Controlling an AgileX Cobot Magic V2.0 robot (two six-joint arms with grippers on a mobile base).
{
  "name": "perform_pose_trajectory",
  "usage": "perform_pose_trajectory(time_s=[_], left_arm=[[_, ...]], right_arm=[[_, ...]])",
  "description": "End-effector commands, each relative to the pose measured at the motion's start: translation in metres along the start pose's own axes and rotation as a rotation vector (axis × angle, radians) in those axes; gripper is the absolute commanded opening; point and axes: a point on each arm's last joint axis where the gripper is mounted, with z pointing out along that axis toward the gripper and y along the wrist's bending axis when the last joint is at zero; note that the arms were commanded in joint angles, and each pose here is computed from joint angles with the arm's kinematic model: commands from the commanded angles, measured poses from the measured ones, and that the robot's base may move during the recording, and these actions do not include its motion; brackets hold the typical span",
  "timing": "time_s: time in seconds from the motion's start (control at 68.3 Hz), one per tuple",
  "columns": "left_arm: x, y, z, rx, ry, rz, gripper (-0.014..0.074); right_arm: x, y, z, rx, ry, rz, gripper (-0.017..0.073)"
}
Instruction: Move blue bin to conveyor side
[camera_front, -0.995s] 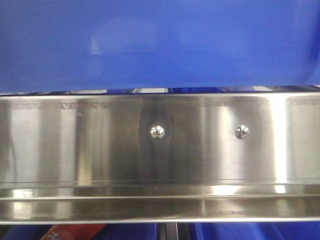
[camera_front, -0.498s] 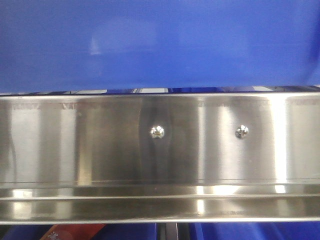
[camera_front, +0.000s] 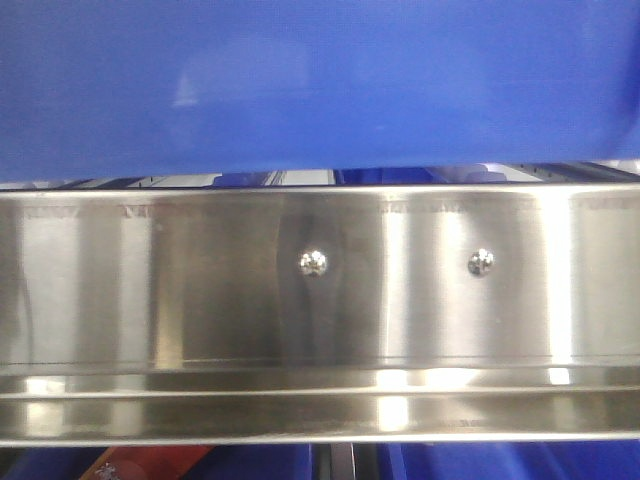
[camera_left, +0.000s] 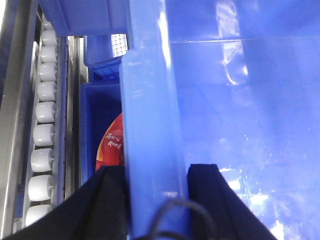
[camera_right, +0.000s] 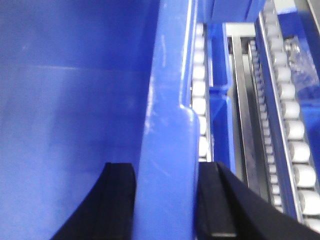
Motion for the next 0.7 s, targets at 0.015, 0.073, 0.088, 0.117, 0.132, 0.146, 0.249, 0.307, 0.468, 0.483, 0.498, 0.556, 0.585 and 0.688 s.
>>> perform_pose_trajectory(time_s=[0.015, 0.073, 0.088, 0.117, 0.132, 0.146, 0.249, 0.307, 0.468, 0.483, 0.498, 0.556, 0.585, 0.688], left_arm=[[-0.006, 0.003, -0.012, -0.032, -0.109, 0.015, -0.0009], [-0.006, 0.003, -0.012, -0.032, -0.109, 0.015, -0.0009], [-0.006, 0.003, -0.012, -0.032, -0.109, 0.015, -0.0009], [-0.006, 0.003, -0.012, -0.032, -0.109, 0.015, -0.0009], [-0.006, 0.003, -0.012, -0.032, -0.109, 0.015, -0.0009], [-0.006, 0.003, -0.012, -0.032, -0.109, 0.015, -0.0009], [-0.006, 0.003, -0.012, -0.032, -0.109, 0.015, -0.0009], [-0.006, 0.003, -0.012, -0.032, -0.109, 0.015, -0.0009], [-0.006, 0.003, -0.012, -0.032, -0.109, 0.015, -0.0009], [-0.006, 0.003, -0.012, -0.032, -0.109, 0.015, -0.0009], [-0.006, 0.003, -0.012, -0.032, -0.109, 0.015, -0.0009], [-0.006, 0.003, -0.012, -0.032, -0.109, 0.015, -0.0009], [-0.006, 0.003, -0.012, -0.032, -0.109, 0.015, -0.0009], [-0.006, 0.003, -0.012, -0.032, -0.109, 0.015, -0.0009]], right_arm=[[-0.009, -0.006, -0.017, 0.049, -0.156, -0.034, -0.0076], [-0.010, -0.006, -0.017, 0.048, -0.165, -0.035, -0.0076], [-0.011, -0.006, -0.017, 0.047, -0.171, -0.035, -0.0076], [-0.011, -0.006, -0.017, 0.047, -0.178, -0.035, -0.0076], [-0.012, -0.006, -0.017, 0.046, -0.182, -0.035, -0.0076], [-0.012, -0.006, -0.017, 0.045, -0.187, -0.035, -0.0076], [-0.016, -0.005, -0.018, 0.039, -0.234, -0.037, -0.0076], [-0.019, -0.004, -0.018, 0.036, -0.258, -0.038, -0.0076], [-0.023, -0.004, -0.019, 0.029, -0.311, -0.040, -0.0076], [-0.024, -0.004, -0.019, 0.029, -0.313, -0.040, -0.0076], [-0.024, -0.004, -0.019, 0.028, -0.319, -0.040, -0.0076], [-0.025, -0.004, -0.020, 0.027, -0.327, -0.040, -0.0076], [-0.025, -0.004, -0.020, 0.027, -0.327, -0.040, -0.0076], [-0.025, -0.004, -0.020, 0.027, -0.327, -0.040, -0.0076]])
